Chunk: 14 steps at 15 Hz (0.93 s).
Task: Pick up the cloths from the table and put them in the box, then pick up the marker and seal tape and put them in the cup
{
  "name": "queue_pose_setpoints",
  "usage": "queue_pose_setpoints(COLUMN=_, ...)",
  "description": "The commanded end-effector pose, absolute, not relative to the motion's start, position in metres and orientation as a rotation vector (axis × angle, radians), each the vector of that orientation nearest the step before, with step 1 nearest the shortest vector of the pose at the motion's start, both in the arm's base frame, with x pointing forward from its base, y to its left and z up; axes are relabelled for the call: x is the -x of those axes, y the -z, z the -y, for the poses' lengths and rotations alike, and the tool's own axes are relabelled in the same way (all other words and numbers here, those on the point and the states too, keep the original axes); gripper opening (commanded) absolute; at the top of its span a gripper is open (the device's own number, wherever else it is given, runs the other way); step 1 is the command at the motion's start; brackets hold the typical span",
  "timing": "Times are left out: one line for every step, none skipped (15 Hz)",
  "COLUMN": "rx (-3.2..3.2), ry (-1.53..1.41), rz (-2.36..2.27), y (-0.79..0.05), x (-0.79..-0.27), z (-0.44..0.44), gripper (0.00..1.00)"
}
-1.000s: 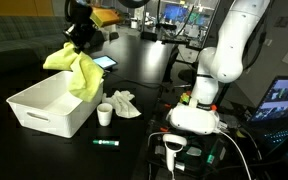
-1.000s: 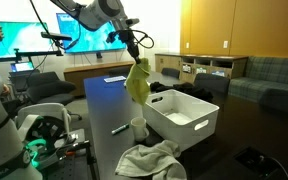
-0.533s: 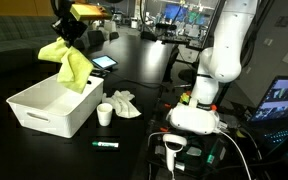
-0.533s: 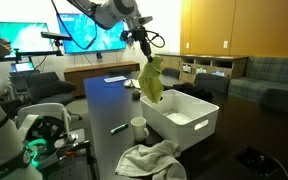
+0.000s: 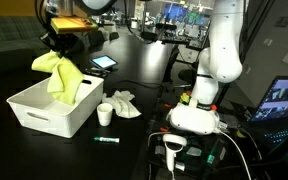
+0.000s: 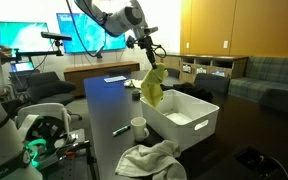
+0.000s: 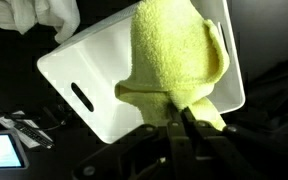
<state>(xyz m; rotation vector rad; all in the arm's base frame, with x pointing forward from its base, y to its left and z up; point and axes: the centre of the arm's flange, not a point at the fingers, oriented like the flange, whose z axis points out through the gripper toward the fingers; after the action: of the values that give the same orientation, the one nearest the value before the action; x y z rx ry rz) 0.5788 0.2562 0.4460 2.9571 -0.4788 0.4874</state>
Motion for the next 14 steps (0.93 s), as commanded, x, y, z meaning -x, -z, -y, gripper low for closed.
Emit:
queue_pose_setpoints(rx=-2.914, ry=-0.514, rz=0.665, y=-0.441, x=-0.623, z=-0.245, gripper=0.02)
queue_pose_setpoints(rx=-2.919, ry=-0.528, rz=0.76, y=-0.441, x=-0.632, z=-0.232, gripper=0.02)
queue_pose_setpoints(rx=-2.913, ry=-0.541, rz=0.823, y=-0.44, x=-0.64, z=-0.226, gripper=0.02)
queue_pose_setpoints(rx=-2.906, ry=-0.545, rz=0.859, y=-0.44, x=-0.648, z=-0.218, gripper=0.02)
queue_pose_setpoints(rx=-2.894, ry=-0.544, rz=0.884, y=-0.438, x=-0.656, z=-0.212, gripper=0.02)
queue_pose_setpoints(rx=-2.874, ry=-0.531, rz=0.884, y=-0.436, x=-0.665, z=-0.206, gripper=0.02)
queue_pose_setpoints(rx=-2.864, ry=-0.523, rz=0.881, y=-0.432, x=-0.672, z=-0.203, gripper=0.02)
queue_pose_setpoints(rx=-2.867, ry=-0.506, rz=0.868, y=-0.428, x=-0.677, z=-0.198, gripper=0.31)
queue_pose_setpoints(rx=-2.866, ry=-0.489, rz=0.853, y=-0.424, x=-0.679, z=-0.194, gripper=0.32)
queue_pose_setpoints(rx=-2.87, ry=-0.469, rz=0.827, y=-0.418, x=-0.678, z=-0.189, gripper=0.39)
queue_pose_setpoints(rx=-2.872, ry=-0.442, rz=0.796, y=-0.412, x=-0.676, z=-0.187, gripper=0.46)
queue_pose_setpoints(rx=-2.877, ry=-0.411, rz=0.741, y=-0.405, x=-0.667, z=-0.183, gripper=0.55)
queue_pose_setpoints(rx=-2.882, ry=-0.392, rz=0.702, y=-0.4, x=-0.663, z=-0.181, gripper=0.62)
queue_pose_setpoints(rx=-2.892, ry=-0.364, rz=0.644, y=-0.396, x=-0.655, z=-0.18, gripper=0.68)
